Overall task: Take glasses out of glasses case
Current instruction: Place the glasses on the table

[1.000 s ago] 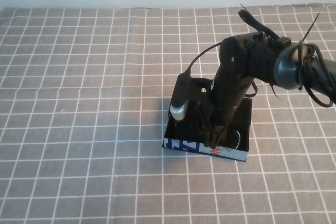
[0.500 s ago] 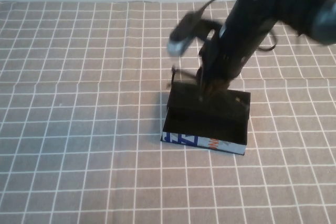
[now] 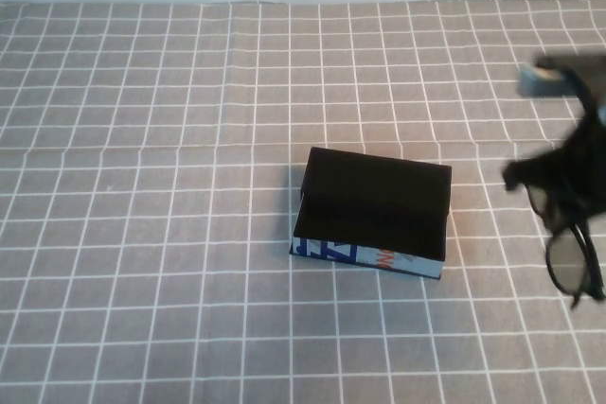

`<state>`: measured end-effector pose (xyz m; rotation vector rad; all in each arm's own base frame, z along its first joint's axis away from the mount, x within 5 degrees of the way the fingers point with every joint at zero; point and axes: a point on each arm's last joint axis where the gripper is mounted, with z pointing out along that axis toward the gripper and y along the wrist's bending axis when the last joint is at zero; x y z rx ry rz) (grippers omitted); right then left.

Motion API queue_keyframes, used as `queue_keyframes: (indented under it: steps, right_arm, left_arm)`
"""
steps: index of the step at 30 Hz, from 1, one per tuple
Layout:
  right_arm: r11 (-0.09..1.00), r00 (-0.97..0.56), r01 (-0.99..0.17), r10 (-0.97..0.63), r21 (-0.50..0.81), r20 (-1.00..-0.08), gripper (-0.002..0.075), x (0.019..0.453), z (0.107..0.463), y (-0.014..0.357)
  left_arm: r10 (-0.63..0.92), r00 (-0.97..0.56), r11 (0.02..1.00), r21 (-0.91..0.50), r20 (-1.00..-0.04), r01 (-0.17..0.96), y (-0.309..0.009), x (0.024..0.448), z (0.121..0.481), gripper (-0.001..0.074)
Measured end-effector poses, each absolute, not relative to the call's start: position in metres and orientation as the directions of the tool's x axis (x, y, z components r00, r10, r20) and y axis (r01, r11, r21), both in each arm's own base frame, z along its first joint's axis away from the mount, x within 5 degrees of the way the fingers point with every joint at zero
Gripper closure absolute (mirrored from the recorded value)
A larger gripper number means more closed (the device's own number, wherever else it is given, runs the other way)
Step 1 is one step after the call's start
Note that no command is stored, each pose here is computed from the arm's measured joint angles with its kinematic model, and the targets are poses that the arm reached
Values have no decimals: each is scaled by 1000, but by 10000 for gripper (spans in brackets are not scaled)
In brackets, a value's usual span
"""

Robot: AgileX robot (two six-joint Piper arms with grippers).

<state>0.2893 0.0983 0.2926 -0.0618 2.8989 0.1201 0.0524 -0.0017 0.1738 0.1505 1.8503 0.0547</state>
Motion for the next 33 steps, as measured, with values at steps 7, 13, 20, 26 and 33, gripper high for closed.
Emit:
queue_keyframes:
  steps: [7,13,20,26,33]
  right_arm:
    - [992,-972,87,105,92,-209,667,279,221,70]
    - [995,-976,54,71,84,-205,668,292,194,73]
    - [998,-985,12,24,66,-172,610,299,174,74]
    - [998,-988,4,12,55,-151,370,301,166,74]
    - [998,-983,-4,6,57,-183,386,299,193,73]
  left_arm:
    - [132,-274,990,115,-953,75,-2,52,174,739]
    - [132,-274,990,115,-953,75,-2,52,174,740]
    - [132,-274,990,115,-953,75,-2,52,174,739]
    - [132,-274,990,115,-953,75,-2,52,174,740]
    - [132,-274,990,115,-953,75,-2,52,174,739]
